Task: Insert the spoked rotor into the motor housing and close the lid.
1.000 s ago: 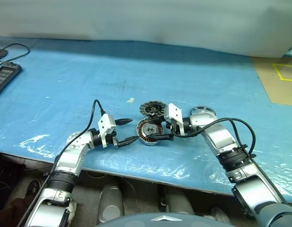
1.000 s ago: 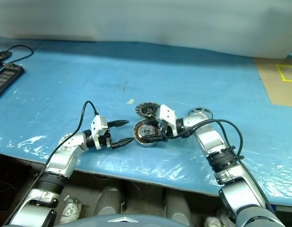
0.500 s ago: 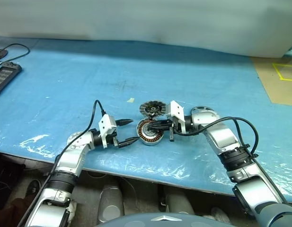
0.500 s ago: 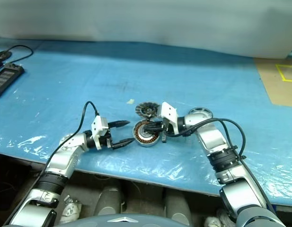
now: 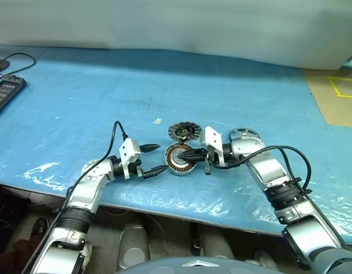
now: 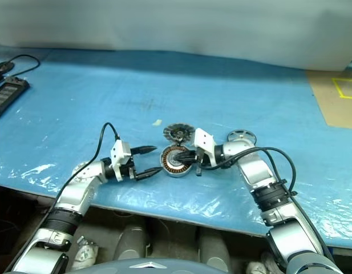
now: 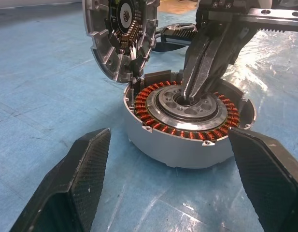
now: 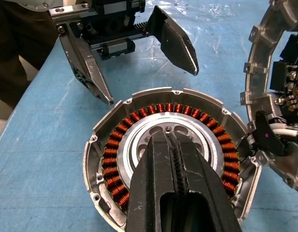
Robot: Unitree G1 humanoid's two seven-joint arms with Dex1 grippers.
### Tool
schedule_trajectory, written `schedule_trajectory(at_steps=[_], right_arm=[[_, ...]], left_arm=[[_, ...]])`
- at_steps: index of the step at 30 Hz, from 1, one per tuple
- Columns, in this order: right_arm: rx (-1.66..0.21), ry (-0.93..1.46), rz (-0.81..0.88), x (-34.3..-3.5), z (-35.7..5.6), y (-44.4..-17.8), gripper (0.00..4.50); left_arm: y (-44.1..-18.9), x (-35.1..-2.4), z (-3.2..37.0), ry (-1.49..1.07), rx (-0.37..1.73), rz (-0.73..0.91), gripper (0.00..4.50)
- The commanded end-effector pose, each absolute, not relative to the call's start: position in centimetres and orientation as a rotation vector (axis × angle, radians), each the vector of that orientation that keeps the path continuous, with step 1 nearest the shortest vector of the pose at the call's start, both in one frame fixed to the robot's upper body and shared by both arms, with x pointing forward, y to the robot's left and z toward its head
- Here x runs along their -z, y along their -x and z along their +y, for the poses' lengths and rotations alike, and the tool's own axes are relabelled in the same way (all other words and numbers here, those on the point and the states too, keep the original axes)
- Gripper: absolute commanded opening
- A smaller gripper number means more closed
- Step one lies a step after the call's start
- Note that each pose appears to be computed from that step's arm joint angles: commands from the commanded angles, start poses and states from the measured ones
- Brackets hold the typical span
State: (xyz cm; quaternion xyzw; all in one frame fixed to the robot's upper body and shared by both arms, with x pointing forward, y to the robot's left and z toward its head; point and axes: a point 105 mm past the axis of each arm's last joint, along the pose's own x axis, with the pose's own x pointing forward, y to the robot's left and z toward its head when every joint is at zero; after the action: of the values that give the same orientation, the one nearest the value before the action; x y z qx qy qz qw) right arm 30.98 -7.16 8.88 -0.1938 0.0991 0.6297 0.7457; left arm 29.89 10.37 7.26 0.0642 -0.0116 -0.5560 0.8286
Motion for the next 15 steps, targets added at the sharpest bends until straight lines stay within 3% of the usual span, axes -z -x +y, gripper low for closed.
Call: schedule_trajectory(at_steps=[1,5,15], right_arm=[[-1.367,0.505,0.278,-7.6,-7.9,-31.0,0.01],[-1.353,0.638,0.267,-7.4,-8.3,-31.4,0.01],[-1.376,0.586,0.206,-9.0,-7.8,-31.2,0.01]], left_arm=[[-29.8,-7.6,10.4,-0.147,1.178,-0.045,4.09],[-29.7,-7.5,10.5,-0.146,1.173,-0.043,4.09],[-29.7,-7.4,10.5,-0.140,1.167,-0.039,4.09]])
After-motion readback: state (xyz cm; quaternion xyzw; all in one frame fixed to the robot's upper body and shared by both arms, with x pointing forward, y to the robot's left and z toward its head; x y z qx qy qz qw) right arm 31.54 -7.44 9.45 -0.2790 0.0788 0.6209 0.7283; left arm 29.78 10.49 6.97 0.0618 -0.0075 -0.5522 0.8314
